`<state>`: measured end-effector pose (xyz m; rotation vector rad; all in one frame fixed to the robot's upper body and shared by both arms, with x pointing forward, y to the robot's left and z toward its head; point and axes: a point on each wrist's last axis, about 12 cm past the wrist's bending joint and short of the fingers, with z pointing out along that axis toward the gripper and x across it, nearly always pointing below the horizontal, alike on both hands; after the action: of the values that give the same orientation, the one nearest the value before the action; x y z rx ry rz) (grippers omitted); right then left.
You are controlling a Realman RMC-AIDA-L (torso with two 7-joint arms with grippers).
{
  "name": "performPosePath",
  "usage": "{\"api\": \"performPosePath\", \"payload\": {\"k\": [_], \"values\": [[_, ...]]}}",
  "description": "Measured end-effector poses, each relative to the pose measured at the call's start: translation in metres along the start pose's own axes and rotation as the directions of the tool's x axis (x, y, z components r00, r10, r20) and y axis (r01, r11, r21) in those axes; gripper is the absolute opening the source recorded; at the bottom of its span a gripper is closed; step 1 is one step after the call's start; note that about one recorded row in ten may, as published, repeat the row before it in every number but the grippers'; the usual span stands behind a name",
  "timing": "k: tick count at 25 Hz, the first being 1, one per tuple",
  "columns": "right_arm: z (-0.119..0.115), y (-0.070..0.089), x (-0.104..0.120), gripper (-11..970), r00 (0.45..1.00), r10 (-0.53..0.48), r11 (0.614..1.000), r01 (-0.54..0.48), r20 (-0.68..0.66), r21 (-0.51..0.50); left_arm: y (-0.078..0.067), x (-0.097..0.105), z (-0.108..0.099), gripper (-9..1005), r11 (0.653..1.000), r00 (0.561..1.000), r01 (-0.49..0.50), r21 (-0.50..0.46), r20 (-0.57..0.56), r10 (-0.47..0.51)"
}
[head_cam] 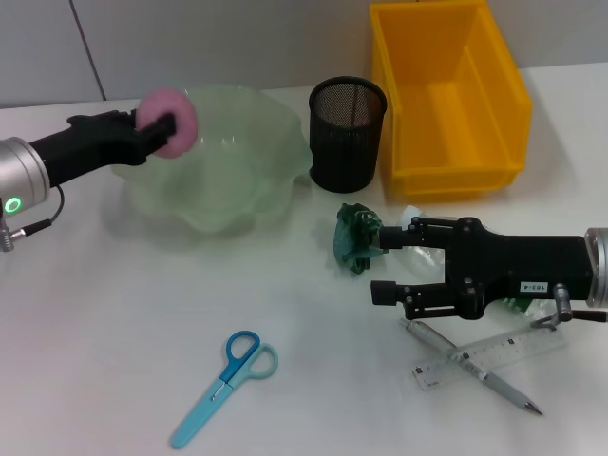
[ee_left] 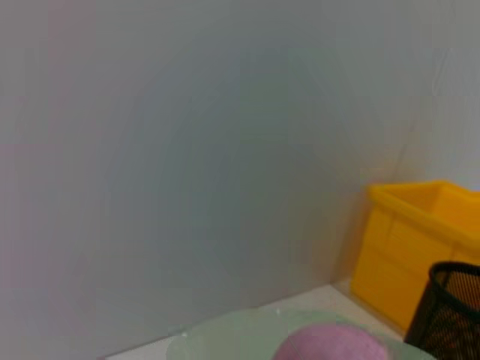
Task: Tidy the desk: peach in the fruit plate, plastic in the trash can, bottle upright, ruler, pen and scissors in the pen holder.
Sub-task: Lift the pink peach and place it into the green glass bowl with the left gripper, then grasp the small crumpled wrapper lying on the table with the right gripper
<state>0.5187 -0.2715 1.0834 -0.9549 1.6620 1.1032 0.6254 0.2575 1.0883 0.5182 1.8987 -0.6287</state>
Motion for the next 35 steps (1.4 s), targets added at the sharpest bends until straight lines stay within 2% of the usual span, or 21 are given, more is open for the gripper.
{"api": "performPosePath", "payload": {"k": [5,8,13,15,16,17,18,19,20,21,24,25,28,29,30,32,34,35], "values": [[0.001,0.000,-0.001,809,1.000,-0.002,1.000,0.002,-0.001,-0.003,-0.002,0.001,0.003,354,1.000,1.000,-0.016,0.002,-0.019,0.016],[0.001,0.000,-0.001,809,1.000,-0.003,1.000,0.003,-0.002,-0.003,-0.002,0.001,0.003,572,1.000,1.000,-0.011,0.000,-0.019,0.011],[0.001,-0.001,-0.001,810,1.000,-0.005,1.000,0.005,0.001,-0.001,-0.002,0.000,0.002,811,1.000,1.000,-0.002,0.003,-0.004,0.002],[0.001,-0.002,-0.001,810,1.000,-0.003,1.000,0.003,0.006,0.010,-0.006,-0.003,-0.004,815,0.998,0.999,0.021,0.067,0.029,-0.023],[0.001,-0.002,-0.001,810,1.000,-0.003,1.000,0.003,0.006,0.010,-0.006,-0.003,-0.004,817,0.998,0.999,0.021,0.067,0.029,-0.023],[0.002,-0.002,-0.001,810,1.000,-0.003,1.000,0.002,0.011,0.017,-0.010,-0.005,-0.011,819,0.992,0.998,0.032,0.120,0.047,-0.038],[0.005,-0.005,-0.002,810,1.000,0.002,0.999,-0.003,0.025,0.043,-0.016,-0.007,-0.026,821,0.974,0.996,0.038,0.222,0.070,-0.055],[0.005,-0.005,-0.002,810,1.000,0.002,0.999,-0.003,0.025,0.043,-0.016,-0.007,-0.026,822,0.974,0.996,0.038,0.222,0.070,-0.055],[0.007,-0.008,-0.005,810,0.999,0.006,0.998,-0.008,0.041,0.066,-0.024,-0.006,-0.047,824,0.943,0.995,0.030,0.332,0.084,-0.061],[0.007,-0.008,-0.005,810,0.999,0.006,0.998,-0.008,0.041,0.066,-0.024,-0.006,-0.047,826,0.943,0.995,0.030,0.332,0.084,-0.061],[0.008,-0.013,-0.014,809,0.997,0.020,0.996,-0.026,0.073,0.081,-0.031,-0.001,-0.076,832,0.896,0.995,0.011,0.443,0.086,-0.055],[0.006,-0.017,-0.023,809,0.996,0.029,0.995,-0.037,0.087,0.089,-0.033,0.006,-0.090,832,0.871,0.996,0.019,0.491,0.061,-0.057],[0.006,-0.021,-0.035,809,0.997,0.041,0.995,-0.047,0.072,0.087,-0.034,0.016,-0.097,831,0.857,0.999,0.025,0.515,0.026,-0.044],[0.007,-0.022,-0.040,809,0.998,0.046,0.995,-0.051,0.052,0.082,-0.034,0.016,-0.097,830,0.857,0.999,0.025,0.515,0.026,-0.044],[0.012,-0.025,-0.055,809,0.998,0.053,0.997,-0.051,-0.035,0.066,-0.037,0.029,-0.102,830,0.847,1.000,0.012,0.531,-0.016,-0.004],[0.014,-0.026,-0.060,809,0.996,0.055,0.997,-0.050,-0.075,0.062,-0.039,0.035,-0.105,829,0.839,0.999,-0.003,0.544,-0.031,0.024],[0.023,-0.030,-0.077,809,0.981,0.049,0.997,-0.039,-0.189,0.060,-0.041,0.041,-0.108,828,0.830,0.998,-0.016,0.558,-0.048,0.052],[0.035,-0.034,-0.093,810,0.954,0.052,0.997,-0.033,-0.296,0.067,-0.042,0.046,-0.111,828,0.827,0.996,-0.026,0.562,-0.054,0.068]]}}
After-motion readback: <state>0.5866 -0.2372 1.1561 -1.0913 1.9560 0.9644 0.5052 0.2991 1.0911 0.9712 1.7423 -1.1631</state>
